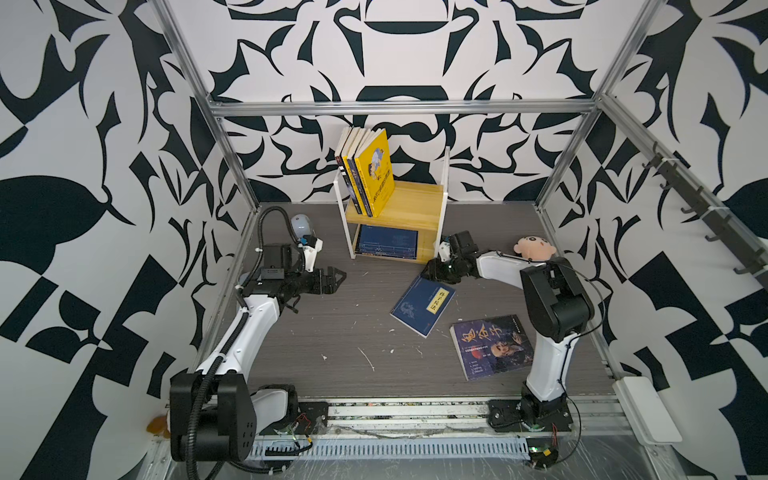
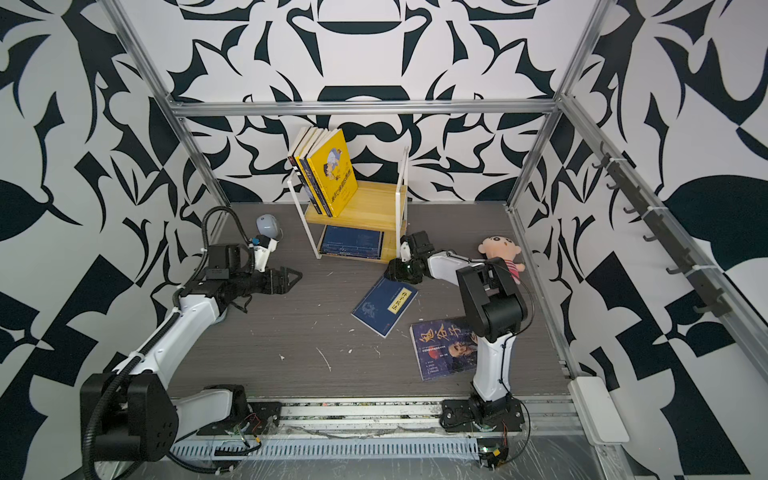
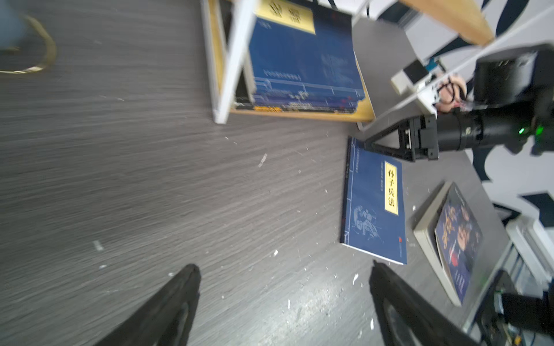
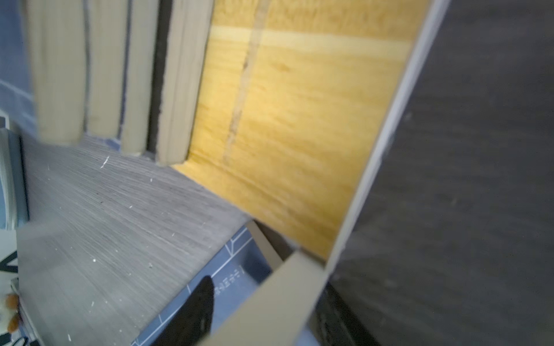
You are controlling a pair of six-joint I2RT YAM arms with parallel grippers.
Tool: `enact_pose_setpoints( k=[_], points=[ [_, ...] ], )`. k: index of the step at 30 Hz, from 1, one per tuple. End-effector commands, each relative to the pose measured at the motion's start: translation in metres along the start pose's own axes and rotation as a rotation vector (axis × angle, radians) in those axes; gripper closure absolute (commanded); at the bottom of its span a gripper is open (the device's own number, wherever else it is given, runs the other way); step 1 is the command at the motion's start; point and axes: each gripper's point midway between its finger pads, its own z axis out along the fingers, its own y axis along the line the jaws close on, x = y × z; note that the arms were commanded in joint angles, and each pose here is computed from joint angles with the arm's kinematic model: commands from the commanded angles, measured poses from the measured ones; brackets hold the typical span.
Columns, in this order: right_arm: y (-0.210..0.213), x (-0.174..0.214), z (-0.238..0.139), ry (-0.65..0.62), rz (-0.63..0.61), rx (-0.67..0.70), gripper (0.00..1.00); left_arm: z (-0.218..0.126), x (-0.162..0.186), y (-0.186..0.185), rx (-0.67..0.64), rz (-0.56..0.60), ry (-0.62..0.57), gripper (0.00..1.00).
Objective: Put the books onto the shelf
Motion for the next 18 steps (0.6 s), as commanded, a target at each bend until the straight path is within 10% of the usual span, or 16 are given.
enact_pose_setpoints(
  k=[1, 10, 18],
  points=[
    [-0.010, -0.006, -0.038, -0.086, 0.109, 0.105, 0.37, 0.015, 0.010, -0.015, 0.046, -0.001, 0.034, 0.13],
    [-0.035, 0.049, -0.085, -0.221, 0.376, 0.179, 0.36, 0.060, 0.031, -0.041, 0.124, -0.136, 0.135, 0.13],
    [0.013, 0.065, -0.083, -0.255, 0.371, 0.045, 0.53, 0.084, 0.057, -0.053, 0.144, -0.148, 0.221, 0.12]
  ],
)
